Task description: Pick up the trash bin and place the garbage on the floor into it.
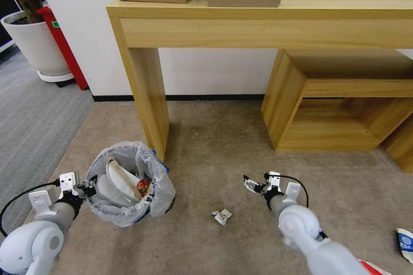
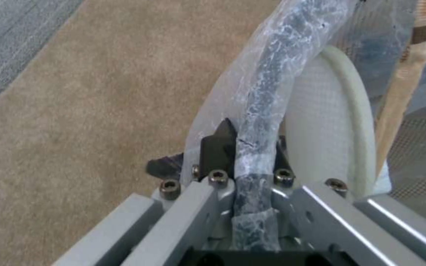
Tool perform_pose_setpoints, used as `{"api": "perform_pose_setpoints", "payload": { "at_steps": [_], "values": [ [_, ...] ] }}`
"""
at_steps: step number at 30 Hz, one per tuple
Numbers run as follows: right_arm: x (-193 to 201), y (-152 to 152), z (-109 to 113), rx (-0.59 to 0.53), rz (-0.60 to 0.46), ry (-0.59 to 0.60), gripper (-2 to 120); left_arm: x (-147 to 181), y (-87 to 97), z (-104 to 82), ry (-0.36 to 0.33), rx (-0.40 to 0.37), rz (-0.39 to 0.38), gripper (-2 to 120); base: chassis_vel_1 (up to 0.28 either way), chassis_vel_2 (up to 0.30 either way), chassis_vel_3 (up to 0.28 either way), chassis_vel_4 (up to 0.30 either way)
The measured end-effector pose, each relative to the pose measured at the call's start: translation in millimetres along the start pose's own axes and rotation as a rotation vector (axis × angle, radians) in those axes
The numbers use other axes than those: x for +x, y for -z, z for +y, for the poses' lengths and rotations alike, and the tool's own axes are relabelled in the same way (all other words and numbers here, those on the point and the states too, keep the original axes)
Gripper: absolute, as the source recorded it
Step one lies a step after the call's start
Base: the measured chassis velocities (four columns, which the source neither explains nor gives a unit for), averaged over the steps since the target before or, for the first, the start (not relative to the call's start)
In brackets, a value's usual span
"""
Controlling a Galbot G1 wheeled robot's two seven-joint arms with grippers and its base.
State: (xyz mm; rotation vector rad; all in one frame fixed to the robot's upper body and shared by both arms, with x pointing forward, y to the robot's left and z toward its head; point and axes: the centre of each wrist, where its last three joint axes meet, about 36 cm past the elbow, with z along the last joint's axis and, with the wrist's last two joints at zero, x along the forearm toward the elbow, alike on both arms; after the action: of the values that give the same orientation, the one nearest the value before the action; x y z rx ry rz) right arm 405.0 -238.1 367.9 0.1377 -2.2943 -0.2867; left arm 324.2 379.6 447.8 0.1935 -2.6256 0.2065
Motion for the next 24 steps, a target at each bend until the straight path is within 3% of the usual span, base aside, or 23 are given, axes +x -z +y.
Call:
{"api": "perform_pose_setpoints", "payload": {
  "at_steps": [6,7,11,24],
  "values": [
    [-15.7,-0.6,19.6,0.053,0.225,0.026,100,-4.4,-9.7,-2.0,0.015,0.007,0.011,0,0.000,0.000,0.000,0.000],
    [-15.7,-0.6,19.6,0.053,0.225,0.026,100,-4.4,-9.7,-2.0,0.015,0.007,0.011,0,0.000,0.000,0.000,0.000],
    [-33.1,-12.0,43.3,0.179,0.345,0.076,100,-6.5,-13.9,-5.1,0.021,0.018,0.013,0,0.000,0.000,0.000,0.000],
    [-69.9,-33.3,73.5,0.436,0.394,0.098,97,-1.2,-23.1,-5.4,0.037,0.043,0.005,0,0.000,0.000,0.000,0.000]
  ]
}}
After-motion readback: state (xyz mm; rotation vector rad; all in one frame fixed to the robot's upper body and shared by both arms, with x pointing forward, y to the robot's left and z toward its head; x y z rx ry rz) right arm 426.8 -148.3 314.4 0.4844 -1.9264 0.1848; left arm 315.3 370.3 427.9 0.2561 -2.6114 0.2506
